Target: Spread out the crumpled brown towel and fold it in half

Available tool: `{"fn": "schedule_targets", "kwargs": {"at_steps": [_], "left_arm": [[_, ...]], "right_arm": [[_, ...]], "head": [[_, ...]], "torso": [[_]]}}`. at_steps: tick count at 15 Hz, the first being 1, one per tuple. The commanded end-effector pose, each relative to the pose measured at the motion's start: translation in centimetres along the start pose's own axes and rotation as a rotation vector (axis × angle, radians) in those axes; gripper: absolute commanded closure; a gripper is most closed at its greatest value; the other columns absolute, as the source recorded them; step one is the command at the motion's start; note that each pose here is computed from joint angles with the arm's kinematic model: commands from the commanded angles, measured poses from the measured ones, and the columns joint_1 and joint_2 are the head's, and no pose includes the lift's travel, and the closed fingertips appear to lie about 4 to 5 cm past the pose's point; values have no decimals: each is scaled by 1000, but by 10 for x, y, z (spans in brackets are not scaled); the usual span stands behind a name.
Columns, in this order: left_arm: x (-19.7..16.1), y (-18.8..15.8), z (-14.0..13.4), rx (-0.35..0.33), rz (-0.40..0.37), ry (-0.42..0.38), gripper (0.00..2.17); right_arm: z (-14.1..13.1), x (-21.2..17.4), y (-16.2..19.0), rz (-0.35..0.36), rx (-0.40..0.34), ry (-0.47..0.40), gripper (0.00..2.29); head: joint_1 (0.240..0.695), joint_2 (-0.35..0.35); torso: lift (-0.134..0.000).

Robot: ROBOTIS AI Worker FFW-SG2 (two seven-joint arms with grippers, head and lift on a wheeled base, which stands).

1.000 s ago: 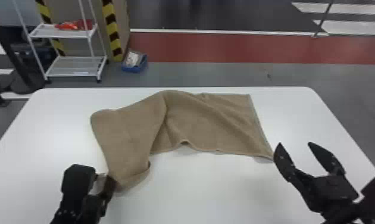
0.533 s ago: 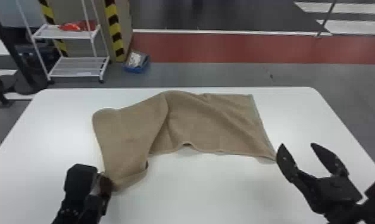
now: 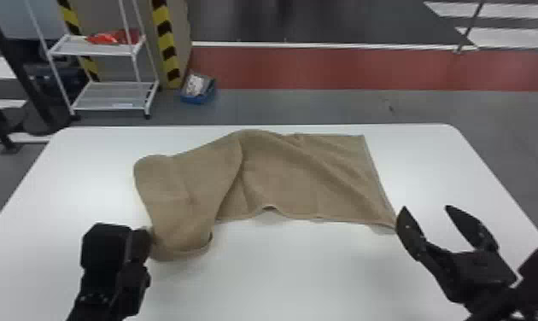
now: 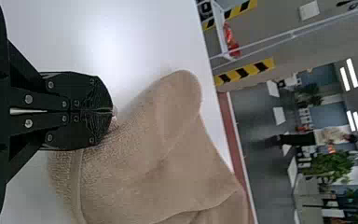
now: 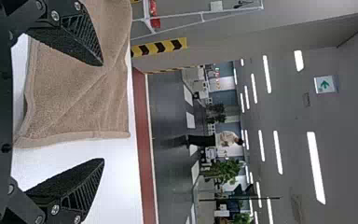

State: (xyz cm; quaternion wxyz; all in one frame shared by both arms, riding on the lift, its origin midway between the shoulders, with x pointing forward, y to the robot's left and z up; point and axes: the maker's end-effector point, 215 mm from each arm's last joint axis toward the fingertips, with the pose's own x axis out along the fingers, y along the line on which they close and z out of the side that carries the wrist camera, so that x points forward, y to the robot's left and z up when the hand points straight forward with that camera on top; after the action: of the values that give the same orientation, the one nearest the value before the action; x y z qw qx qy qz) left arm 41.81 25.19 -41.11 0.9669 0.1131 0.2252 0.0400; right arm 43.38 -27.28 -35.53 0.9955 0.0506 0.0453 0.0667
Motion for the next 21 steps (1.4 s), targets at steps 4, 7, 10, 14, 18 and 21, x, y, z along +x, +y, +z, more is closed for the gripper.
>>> {"fn": "schedule_targets", "kwargs": {"at_steps": [4, 7, 10, 14, 18, 21], "left_arm": [[-19, 10, 60, -59, 45, -197, 1420], [-22, 12, 62, -60, 55, -211, 1420], [-23, 17, 58, -51, 70, -206, 1420], [-23, 20, 57, -49, 75, -207, 1420], [-23, 24, 57, -46, 87, -208, 1416], [-23, 27, 57, -38, 93, -209, 1420]], "right_arm": [[-69, 25, 10, 52, -66, 206, 164], [-78, 42, 13, 62, -94, 208, 221], [-78, 48, 9, 41, -111, 189, 319], [-87, 47, -4, 10, -120, 204, 319], [-93, 42, -20, -21, -130, 216, 323], [-104, 44, -31, -34, -131, 236, 323]], "head": [[695, -18], [695, -6], [695, 3], [695, 1], [695, -10], [695, -23]], "torso": [[-123], [-123], [-123], [-123], [-123], [-123]]}}
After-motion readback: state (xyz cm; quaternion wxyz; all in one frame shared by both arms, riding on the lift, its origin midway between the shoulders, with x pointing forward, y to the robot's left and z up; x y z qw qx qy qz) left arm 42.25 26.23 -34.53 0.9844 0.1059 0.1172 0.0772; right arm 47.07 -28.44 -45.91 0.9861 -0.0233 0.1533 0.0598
